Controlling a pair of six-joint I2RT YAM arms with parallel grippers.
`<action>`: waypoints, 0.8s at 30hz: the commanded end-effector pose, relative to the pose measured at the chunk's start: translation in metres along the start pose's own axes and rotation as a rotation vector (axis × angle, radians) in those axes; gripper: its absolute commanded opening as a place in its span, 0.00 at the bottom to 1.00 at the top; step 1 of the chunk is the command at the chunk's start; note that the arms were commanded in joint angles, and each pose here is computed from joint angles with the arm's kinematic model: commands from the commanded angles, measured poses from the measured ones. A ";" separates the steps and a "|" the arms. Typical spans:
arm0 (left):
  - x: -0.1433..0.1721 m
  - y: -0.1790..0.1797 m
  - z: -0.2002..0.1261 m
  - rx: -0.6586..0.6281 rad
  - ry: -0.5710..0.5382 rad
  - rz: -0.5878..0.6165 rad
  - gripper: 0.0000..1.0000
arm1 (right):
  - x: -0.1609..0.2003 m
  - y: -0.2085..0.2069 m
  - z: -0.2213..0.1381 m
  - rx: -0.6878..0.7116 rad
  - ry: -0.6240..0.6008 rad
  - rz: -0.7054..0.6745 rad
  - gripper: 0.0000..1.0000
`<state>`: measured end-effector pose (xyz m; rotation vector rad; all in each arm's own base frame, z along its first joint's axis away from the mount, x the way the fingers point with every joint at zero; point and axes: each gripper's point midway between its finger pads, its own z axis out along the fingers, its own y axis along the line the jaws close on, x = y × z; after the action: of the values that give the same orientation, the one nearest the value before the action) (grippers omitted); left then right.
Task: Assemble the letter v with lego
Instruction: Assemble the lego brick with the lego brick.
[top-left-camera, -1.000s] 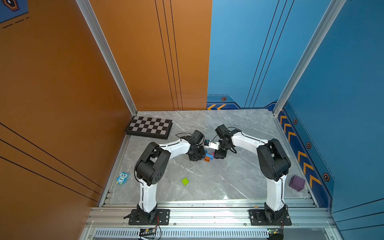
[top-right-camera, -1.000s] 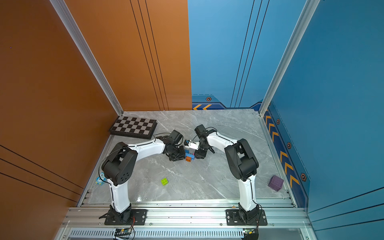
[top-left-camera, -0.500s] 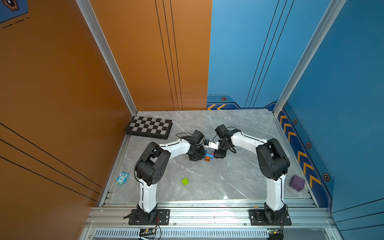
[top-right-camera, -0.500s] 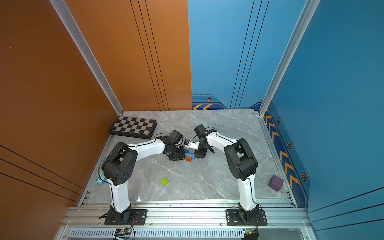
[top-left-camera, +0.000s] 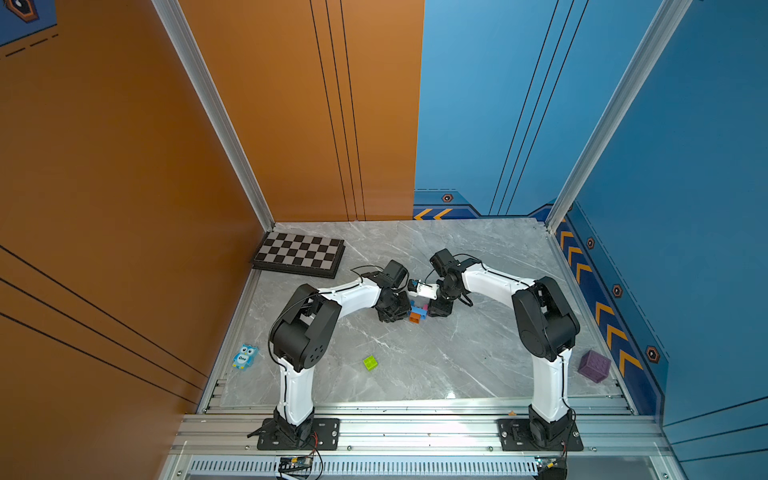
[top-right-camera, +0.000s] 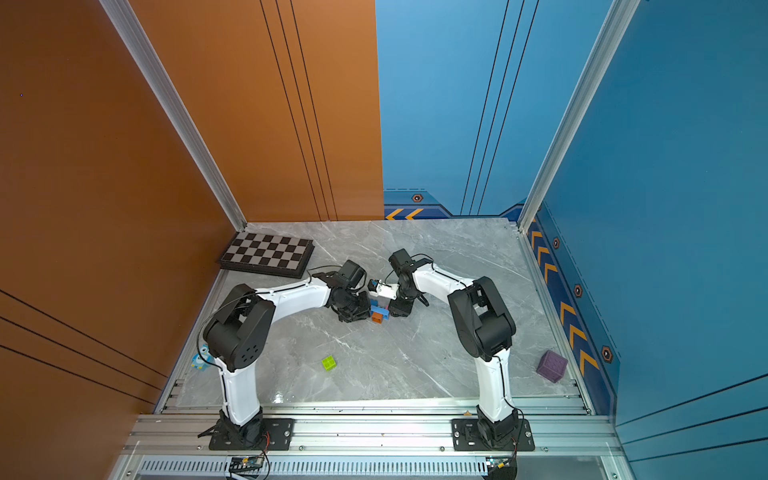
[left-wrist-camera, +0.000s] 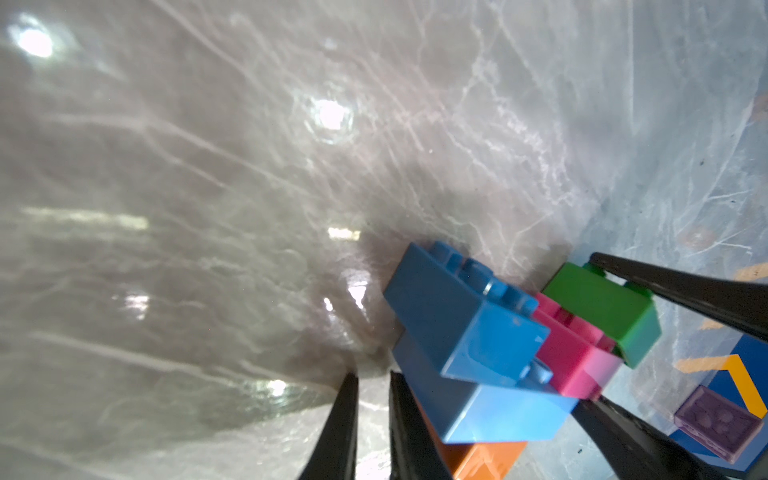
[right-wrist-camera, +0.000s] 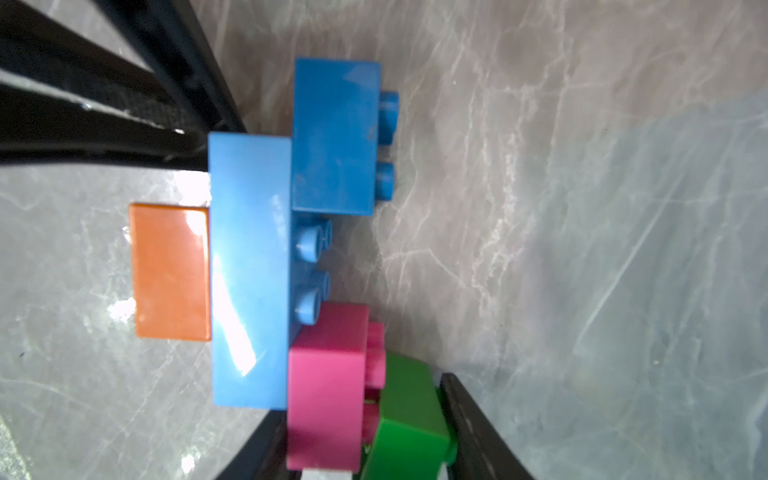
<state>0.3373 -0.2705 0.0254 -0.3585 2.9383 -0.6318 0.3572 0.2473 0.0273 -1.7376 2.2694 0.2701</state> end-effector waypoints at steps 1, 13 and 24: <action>-0.005 0.010 0.002 -0.033 -0.006 -0.005 0.18 | -0.005 0.014 0.000 -0.056 0.005 -0.035 0.50; -0.005 0.011 -0.001 -0.033 -0.010 -0.009 0.18 | -0.002 0.014 0.003 -0.055 0.026 -0.032 0.48; -0.003 0.010 -0.004 -0.028 -0.013 -0.005 0.18 | -0.001 0.007 0.003 -0.038 0.035 -0.010 0.56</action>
<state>0.3397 -0.2682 0.0256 -0.3685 2.9336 -0.6315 0.3525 0.2512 0.0266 -1.7729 2.2725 0.2755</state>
